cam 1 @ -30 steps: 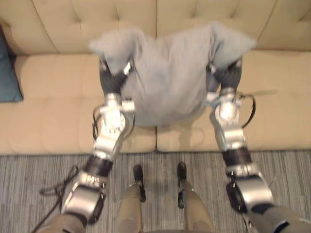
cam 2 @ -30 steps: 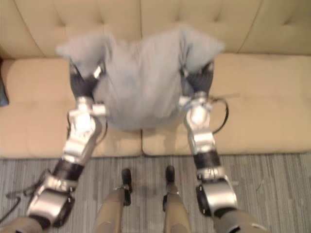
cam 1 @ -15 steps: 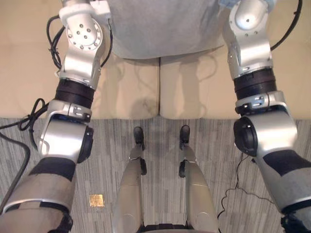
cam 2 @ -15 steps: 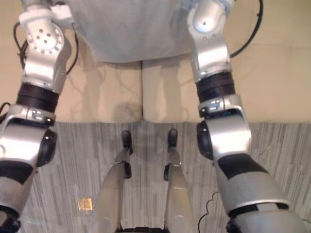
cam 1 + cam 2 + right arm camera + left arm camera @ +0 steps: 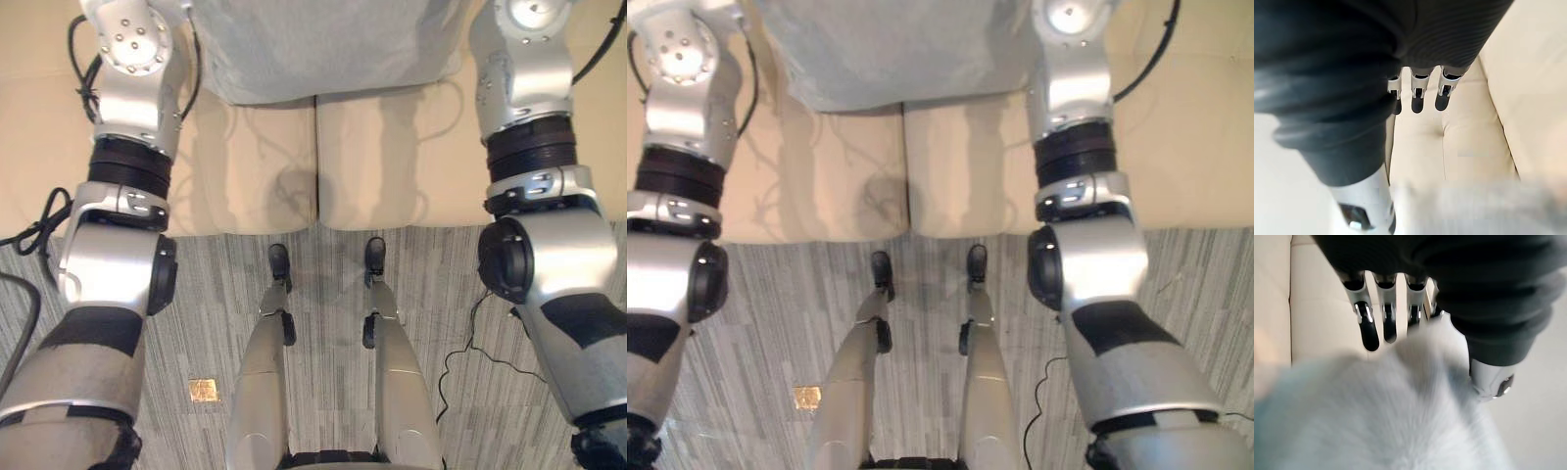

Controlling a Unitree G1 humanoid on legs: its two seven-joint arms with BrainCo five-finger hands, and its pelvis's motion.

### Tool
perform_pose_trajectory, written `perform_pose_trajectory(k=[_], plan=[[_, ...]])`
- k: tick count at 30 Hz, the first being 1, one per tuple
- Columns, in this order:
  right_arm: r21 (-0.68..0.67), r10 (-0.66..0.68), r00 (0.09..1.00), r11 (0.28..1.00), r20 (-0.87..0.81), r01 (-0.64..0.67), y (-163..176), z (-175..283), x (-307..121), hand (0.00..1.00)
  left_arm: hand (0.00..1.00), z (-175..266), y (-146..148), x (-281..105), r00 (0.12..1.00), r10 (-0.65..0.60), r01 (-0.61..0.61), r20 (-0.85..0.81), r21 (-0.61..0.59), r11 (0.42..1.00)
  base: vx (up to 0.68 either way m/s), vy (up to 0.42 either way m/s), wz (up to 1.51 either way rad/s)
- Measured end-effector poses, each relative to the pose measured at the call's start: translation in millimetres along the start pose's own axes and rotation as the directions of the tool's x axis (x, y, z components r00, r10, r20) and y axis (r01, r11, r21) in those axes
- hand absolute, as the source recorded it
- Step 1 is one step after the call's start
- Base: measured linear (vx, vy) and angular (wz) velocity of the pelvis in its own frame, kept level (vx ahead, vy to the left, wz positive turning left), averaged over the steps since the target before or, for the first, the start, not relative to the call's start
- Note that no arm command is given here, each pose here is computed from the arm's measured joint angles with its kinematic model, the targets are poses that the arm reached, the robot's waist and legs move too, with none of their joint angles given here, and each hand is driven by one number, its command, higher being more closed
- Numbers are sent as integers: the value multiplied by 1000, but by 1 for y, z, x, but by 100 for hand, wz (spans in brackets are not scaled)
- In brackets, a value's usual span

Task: Pick up cushions and gather them together orderly.

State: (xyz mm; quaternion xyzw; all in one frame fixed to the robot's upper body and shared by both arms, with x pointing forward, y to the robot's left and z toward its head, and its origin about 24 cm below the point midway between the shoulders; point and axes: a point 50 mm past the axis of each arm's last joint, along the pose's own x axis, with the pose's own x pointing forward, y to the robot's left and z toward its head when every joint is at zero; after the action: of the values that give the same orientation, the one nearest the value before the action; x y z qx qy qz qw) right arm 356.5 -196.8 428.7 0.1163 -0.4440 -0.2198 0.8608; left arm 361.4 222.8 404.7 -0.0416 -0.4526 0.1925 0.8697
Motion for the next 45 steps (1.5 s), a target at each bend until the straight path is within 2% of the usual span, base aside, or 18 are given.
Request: perform_pose_trajectory(k=[3,7,12,15,17,18,20,21,23,24,25,29,30,32,33,38,41,45], plan=[[3,11,999,1000,-33,-11,-30,-7,7,0,0,5,22,7,998,56,-58,-16,-101,993,-40,-12,-2],[54,52,997,997,-54,-49,-46,-17,-2,0,0,0,43,2,995,92,-98,-38,-195,976,-36,-30,-4],[60,84,994,995,-63,-80,-77,-37,-36,0,0,-31,64,-41,992,91,-109,-89,-235,966,-14,-49,-2],[26,61,991,998,-119,-58,-118,-64,-80,0,0,-66,73,-97,984,48,-81,-174,-183,980,18,-62,12],[-34,18,966,999,-257,-27,-152,-96,-135,0,0,-102,79,-164,941,23,-73,-337,-135,988,44,-48,15],[-58,12,954,998,-298,-31,-159,-103,-151,0,0,-112,80,-184,922,17,-68,-387,-119,991,46,-44,10],[-132,-8,884,989,-468,-61,-182,-129,-217,0,0,-139,79,-263,805,-40,-9,-592,-79,997,60,-44,9],[-152,-16,859,986,-512,-72,-188,-134,-234,0,0,-143,78,-282,768,-59,12,-638,-78,997,74,-31,9],[-208,-53,755,972,-654,-112,-208,-144,-293,0,0,-151,79,-343,628,-120,90,-769,-81,993,81,-27,7],[-223,-62,723,966,-688,-129,-212,-145,-307,0,0,-152,81,-357,588,-129,115,-798,-75,991,84,-22,4],[-250,-88,644,954,-760,-166,-224,-149,-338,0,0,-155,90,-386,499,-136,172,-856,-56,984,100,-13,2],[-280,-177,365,926,-914,-252,-252,-154,-421,0,0,-155,124,-469,202,-50,264,-978,5,964,121,-1,2],[-288,-223,238,913,-945,-288,-263,-153,-454,0,0,-150,137,-498,82,-11,306,-997,15,952,104,9,-2],[-285,-244,163,904,-956,-318,-269,-152,-470,0,0,-146,146,-514,14,21,324,-1000,25,946,67,11,-7],[-285,-270,93,899,-958,-332,-275,-150,-485,0,0,-141,156,-530,-53,61,345,-997,39,938,49,11,-6],[-283,-307,-17,896,-952,-341,-284,-145,-507,0,0,-131,170,-549,-133,109,384,-985,51,922,43,19,-8],[-273,-301,-29,899,-953,-342,-283,-147,-508,0,0,-128,175,-554,-153,128,382,-980,61,922,39,26,-32],[-253,-281,-29,900,-959,-354,-277,-151,-507,0,0,-131,175,-549,-136,134,373,-982,75,925,-18,20,-19]])
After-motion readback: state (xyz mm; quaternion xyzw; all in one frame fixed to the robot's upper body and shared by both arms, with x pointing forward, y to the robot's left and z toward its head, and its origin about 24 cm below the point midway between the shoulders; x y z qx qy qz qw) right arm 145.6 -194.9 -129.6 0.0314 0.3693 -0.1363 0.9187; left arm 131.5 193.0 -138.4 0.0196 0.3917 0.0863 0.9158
